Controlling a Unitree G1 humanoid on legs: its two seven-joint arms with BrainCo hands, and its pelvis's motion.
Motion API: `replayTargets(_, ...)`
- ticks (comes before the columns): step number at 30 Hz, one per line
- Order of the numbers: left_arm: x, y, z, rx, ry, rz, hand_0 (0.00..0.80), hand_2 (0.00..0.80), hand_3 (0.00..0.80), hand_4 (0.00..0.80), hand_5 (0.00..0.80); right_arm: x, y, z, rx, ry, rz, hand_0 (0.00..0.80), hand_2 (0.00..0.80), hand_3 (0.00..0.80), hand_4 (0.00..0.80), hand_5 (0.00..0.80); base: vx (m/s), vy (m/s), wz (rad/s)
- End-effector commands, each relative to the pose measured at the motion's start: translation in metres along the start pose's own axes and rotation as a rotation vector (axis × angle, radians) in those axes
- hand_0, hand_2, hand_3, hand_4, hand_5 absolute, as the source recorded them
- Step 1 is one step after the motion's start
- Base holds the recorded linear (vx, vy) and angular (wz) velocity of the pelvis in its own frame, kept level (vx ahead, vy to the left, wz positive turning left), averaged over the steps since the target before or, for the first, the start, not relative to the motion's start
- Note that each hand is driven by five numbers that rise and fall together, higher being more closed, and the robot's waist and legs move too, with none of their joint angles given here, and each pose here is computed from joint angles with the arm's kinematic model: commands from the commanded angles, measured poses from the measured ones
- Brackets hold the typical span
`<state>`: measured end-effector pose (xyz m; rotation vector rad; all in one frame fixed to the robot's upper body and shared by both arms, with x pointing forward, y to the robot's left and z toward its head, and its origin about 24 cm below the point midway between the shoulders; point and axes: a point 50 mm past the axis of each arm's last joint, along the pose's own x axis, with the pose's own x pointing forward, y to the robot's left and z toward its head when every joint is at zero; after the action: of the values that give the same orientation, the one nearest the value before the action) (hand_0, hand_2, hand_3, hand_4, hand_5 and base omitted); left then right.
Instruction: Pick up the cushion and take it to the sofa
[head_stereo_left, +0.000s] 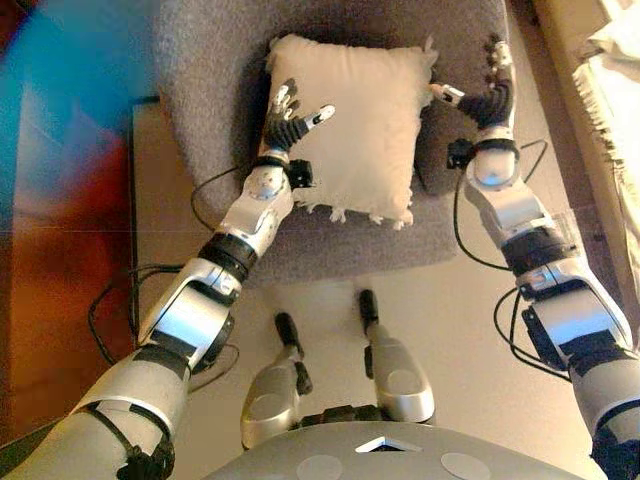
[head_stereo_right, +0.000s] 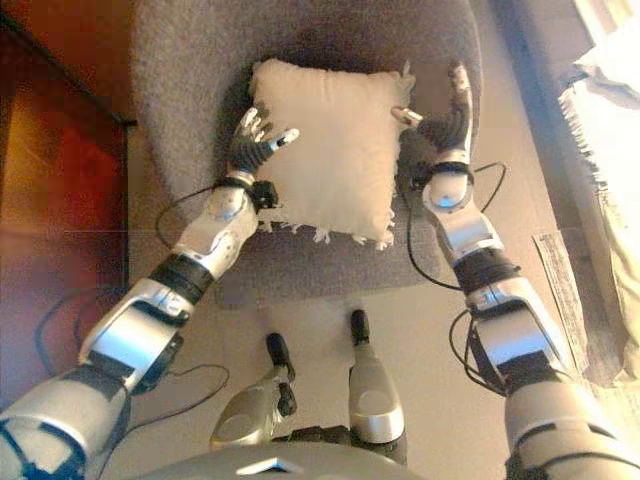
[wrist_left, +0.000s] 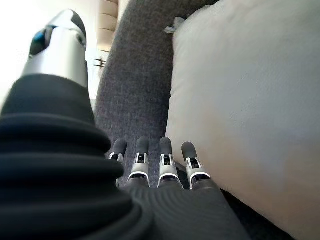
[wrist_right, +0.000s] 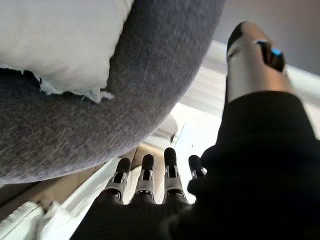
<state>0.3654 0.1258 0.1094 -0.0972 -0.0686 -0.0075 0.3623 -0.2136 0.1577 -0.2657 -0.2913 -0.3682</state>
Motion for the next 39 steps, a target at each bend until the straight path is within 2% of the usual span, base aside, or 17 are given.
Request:
replayTargets(1,-0.034,0.038,-0.042,0.08,0.078,0.058,0.0,0.0,0.0,0.0,0.0,-0.03,-0.05,-0.048,-0.049,0.118,-0.138,0.0,0.0,0.0,0.0,0.0,0.09,0.017,0.12)
replayTargets(4,-0.078,0.069,-0.097,0.103,0.285,0.156,0.0,0.0,0.0,0.0,0.0,-0.075,-0.076,-0.101,-0.086,0.335,-0.182,0.0,0.0,0.0,0.0,0.0,0.093,0.018,0.12)
replayTargets(5,-0.083,0.072,-0.103,0.114,0.31,0.168,0.0,0.0,0.0,0.0,0.0,-0.081,-0.079,-0.107,-0.084,0.372,-0.184,0.0,0.0,0.0,0.0,0.0,0.092,0.03,0.2)
replayTargets(8,-0.132,0.106,-0.152,0.161,0.567,0.293,0.0,0.0,0.0,0.0,0.0,-0.136,-0.092,-0.16,-0.076,0.668,-0.212,0.0,0.0,0.0,0.0,0.0,0.107,0.036,0.08)
replayTargets(12,-0.194,0.133,-0.197,0.231,0.86,0.402,0.0,0.0,0.0,0.0,0.0,-0.209,-0.098,-0.21,-0.079,1.018,-0.25,0.0,0.0,0.0,0.0,0.0,0.083,0.044,0.14)
replayTargets(16,-0.266,0.145,-0.228,0.213,1.176,0.505,0.0,0.0,0.0,0.0,0.0,-0.289,-0.095,-0.236,-0.102,1.368,-0.211,0.0,0.0,0.0,0.0,0.0,0.042,0.07,0.07)
replayTargets(21,-0.324,0.152,-0.237,0.261,1.435,0.545,0.0,0.0,0.0,0.0,0.0,-0.355,-0.088,-0.24,-0.134,1.648,-0.097,0.0,0.0,0.0,0.0,0.0,-0.004,0.077,0.14)
replayTargets(24,-0.346,0.149,-0.239,0.255,1.534,0.555,0.0,0.0,0.0,0.0,0.0,-0.383,-0.086,-0.236,-0.155,1.781,-0.034,0.0,0.0,0.0,0.0,0.0,-0.037,0.067,0.02)
replayTargets(26,-0.358,0.144,-0.241,0.225,1.606,0.559,0.0,0.0,0.0,0.0,0.0,-0.398,-0.082,-0.234,-0.195,1.842,0.07,0.0,0.0,0.0,0.0,0.0,-0.049,0.067,-0.01)
replayTargets(31,-0.372,0.128,-0.245,0.154,1.696,0.563,0.0,0.0,0.0,0.0,0.0,-0.416,-0.07,-0.229,-0.289,1.9,0.277,0.0,0.0,0.0,0.0,0.0,-0.056,0.072,0.01)
replayTargets(39,-0.368,0.117,-0.249,0.108,1.705,0.549,0.0,0.0,0.0,0.0,0.0,-0.406,-0.069,-0.231,-0.312,1.861,0.239,0.0,0.0,0.0,0.0,0.0,-0.044,0.023,0.09)
